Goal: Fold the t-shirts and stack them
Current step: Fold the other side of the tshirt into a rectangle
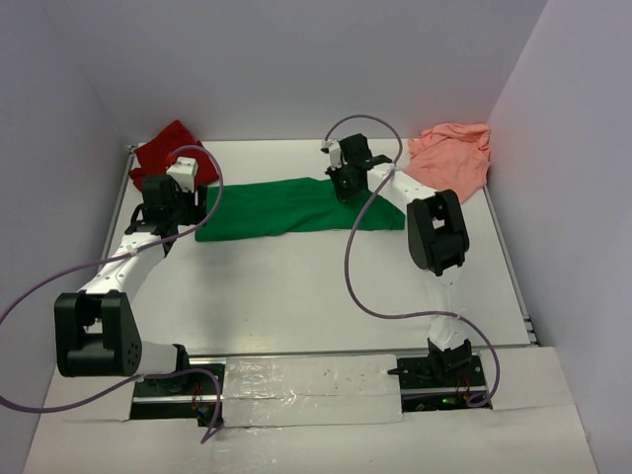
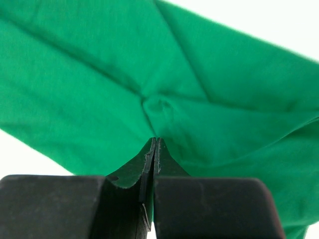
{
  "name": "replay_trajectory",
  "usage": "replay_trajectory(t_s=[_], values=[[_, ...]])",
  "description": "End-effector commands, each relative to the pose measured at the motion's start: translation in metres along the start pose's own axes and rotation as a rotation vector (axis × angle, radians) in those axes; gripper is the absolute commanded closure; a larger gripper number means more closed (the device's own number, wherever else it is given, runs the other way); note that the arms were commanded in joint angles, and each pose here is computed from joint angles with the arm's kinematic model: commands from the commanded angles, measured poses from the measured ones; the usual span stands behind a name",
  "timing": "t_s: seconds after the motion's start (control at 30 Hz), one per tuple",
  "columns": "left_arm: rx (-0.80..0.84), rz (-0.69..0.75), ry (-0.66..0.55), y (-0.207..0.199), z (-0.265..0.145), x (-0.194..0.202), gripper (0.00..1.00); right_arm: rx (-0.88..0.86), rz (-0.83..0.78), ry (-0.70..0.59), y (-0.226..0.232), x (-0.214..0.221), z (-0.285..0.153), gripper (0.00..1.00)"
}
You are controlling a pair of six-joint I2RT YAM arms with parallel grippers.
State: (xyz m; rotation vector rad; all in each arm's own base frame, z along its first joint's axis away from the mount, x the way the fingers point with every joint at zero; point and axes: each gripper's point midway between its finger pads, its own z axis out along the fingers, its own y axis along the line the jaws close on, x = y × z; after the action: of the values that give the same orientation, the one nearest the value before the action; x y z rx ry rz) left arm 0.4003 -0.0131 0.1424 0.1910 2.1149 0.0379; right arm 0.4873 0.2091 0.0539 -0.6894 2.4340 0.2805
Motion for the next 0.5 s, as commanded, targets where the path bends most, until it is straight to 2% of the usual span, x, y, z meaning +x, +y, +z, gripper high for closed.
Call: replay_trajectory(t_s=[0.0,0.1,0.27,0.37,0.47], values=[[-0.007,-0.005,-0.088,0.002,-0.009,-0.023,0.24,0.173,-0.050,-0.177,-0.021,-0.052,-0.019,1.00],[-0.020,-0.003,-0.114,0.004,-0.009,-0.029,0.24,0.287,-0.083,-0.243,-0.034,-0.071,-0.025,1.00],[-0.026,-0.004,-0.115,0.005,-0.009,-0.029,0.24,0.555,-0.073,-0.249,-0.076,-0.080,-0.033,1.00],[-0.025,-0.006,-0.116,0.004,-0.008,-0.028,0.24,0.669,-0.073,-0.312,-0.092,-0.089,-0.046,1.00],[-0.026,-0.004,-0.125,0.005,-0.011,-0.030,0.24,0.613,-0.078,-0.303,-0.085,-0.081,-0.046,1.00]])
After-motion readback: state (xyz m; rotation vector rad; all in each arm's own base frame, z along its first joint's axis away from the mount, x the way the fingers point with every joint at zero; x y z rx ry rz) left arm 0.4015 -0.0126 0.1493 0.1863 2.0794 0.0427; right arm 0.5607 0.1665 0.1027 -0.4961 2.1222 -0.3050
